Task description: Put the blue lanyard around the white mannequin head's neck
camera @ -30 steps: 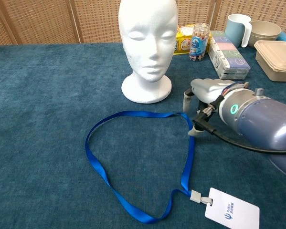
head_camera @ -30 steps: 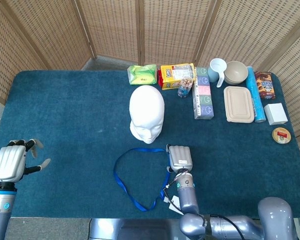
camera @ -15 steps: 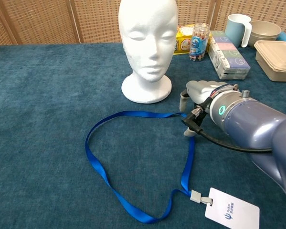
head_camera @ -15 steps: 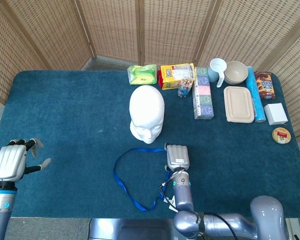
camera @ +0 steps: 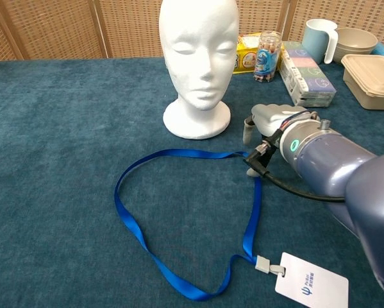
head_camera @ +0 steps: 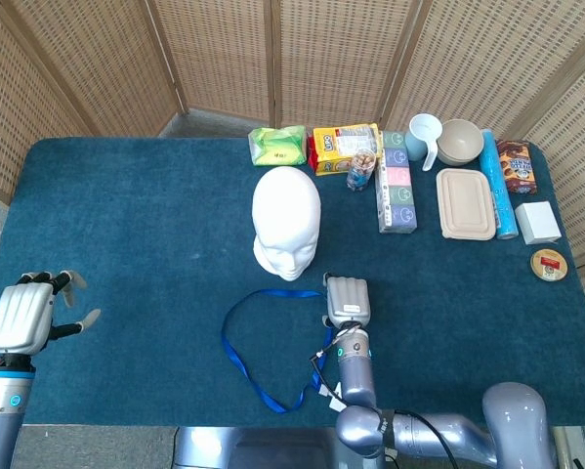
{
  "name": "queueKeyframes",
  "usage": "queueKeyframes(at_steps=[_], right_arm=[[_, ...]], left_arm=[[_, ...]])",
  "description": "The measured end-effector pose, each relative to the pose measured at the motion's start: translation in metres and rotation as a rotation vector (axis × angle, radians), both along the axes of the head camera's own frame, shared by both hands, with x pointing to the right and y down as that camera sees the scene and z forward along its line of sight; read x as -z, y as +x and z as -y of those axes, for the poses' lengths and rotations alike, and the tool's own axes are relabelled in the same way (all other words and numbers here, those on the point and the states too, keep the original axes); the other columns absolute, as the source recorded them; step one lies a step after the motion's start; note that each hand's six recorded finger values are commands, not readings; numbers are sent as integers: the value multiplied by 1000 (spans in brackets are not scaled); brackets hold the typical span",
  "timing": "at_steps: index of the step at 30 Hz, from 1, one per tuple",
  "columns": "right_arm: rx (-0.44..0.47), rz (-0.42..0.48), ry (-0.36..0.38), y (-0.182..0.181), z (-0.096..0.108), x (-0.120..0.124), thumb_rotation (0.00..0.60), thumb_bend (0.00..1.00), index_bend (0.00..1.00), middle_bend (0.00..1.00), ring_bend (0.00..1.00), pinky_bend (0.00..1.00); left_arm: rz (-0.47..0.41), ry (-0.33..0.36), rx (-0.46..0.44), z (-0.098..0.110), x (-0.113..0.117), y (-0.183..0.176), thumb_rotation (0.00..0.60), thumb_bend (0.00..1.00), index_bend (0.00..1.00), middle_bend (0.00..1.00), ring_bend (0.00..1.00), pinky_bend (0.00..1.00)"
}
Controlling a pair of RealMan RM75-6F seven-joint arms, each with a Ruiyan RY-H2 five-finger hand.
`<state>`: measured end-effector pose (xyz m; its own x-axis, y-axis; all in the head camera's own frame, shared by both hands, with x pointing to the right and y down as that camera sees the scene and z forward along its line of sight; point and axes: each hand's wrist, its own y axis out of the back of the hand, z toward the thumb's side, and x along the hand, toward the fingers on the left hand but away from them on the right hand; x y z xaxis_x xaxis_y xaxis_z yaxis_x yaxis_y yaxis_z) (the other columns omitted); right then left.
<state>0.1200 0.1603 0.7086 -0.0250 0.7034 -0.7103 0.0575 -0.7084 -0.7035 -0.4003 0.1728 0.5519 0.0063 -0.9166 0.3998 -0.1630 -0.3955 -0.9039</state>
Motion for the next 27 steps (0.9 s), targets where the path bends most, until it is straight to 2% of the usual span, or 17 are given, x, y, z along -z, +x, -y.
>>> queueKeyframes(at_steps=[27], right_arm=[[7,-26,9,-1,7,-14,600,372,366,986,1000,1000]], left_arm=[[3,-5,4,-1,-2,-1,502,192,470,622,454,356]])
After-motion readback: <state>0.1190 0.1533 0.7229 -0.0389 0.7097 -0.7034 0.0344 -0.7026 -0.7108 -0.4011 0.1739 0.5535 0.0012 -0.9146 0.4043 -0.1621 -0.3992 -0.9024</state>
